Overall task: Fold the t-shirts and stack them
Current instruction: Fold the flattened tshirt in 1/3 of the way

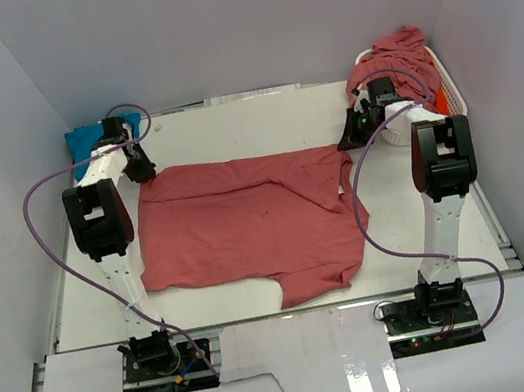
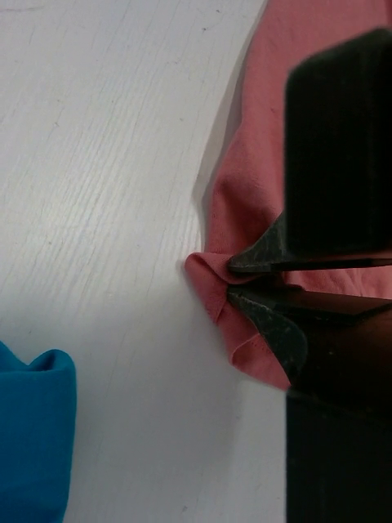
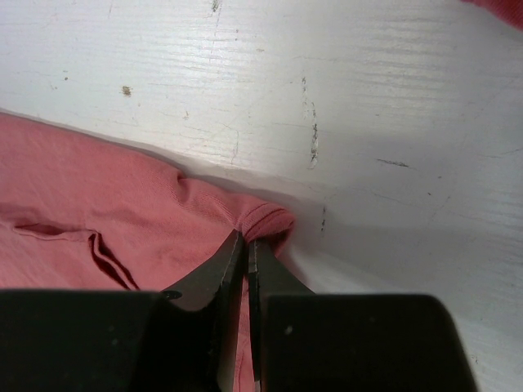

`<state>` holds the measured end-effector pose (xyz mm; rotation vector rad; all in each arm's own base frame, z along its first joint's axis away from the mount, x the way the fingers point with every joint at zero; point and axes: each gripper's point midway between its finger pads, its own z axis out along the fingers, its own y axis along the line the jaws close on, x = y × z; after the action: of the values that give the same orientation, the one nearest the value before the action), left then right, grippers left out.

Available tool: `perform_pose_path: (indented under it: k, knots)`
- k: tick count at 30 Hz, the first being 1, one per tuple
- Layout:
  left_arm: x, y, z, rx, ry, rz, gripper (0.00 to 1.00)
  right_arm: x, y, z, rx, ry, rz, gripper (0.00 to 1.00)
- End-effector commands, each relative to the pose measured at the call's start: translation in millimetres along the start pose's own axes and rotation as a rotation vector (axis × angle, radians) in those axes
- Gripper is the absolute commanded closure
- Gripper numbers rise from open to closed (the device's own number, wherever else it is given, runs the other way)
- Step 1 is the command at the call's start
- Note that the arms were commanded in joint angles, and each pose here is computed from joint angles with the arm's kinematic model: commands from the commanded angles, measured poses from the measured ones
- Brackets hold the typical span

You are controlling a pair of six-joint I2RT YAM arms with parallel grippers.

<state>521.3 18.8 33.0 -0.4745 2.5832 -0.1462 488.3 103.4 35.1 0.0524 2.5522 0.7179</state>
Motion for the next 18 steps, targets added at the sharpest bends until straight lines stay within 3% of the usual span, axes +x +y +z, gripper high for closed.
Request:
perform_pose_path:
  k: [1, 3, 5, 13, 18]
  knots:
    - [-15, -1, -14, -0.008, -0.043, 0.005, 0.77, -15, 10, -13, -0.024, -0.053, -0.033, 0.92]
    - [-17, 0, -17, -0.018, -0.052, -0.006, 0.78, -14, 10, -13, -0.024, -0.053, -0.033, 0.92]
    - [-21, 7, -20, -0.056, -0.072, -0.014, 0.88, -14, 9, -13, -0.023, -0.052, -0.033, 0.92]
    - [-41, 18, -41, -0.097, -0.158, -0.069, 0.88, -11, 6, -12, -0.008, -0.044, -0.023, 0.92]
    - [-42, 36, -39, -0.089, -0.148, -0.139, 0.88, -10, 4, -12, 0.004, -0.042, -0.017, 0.92]
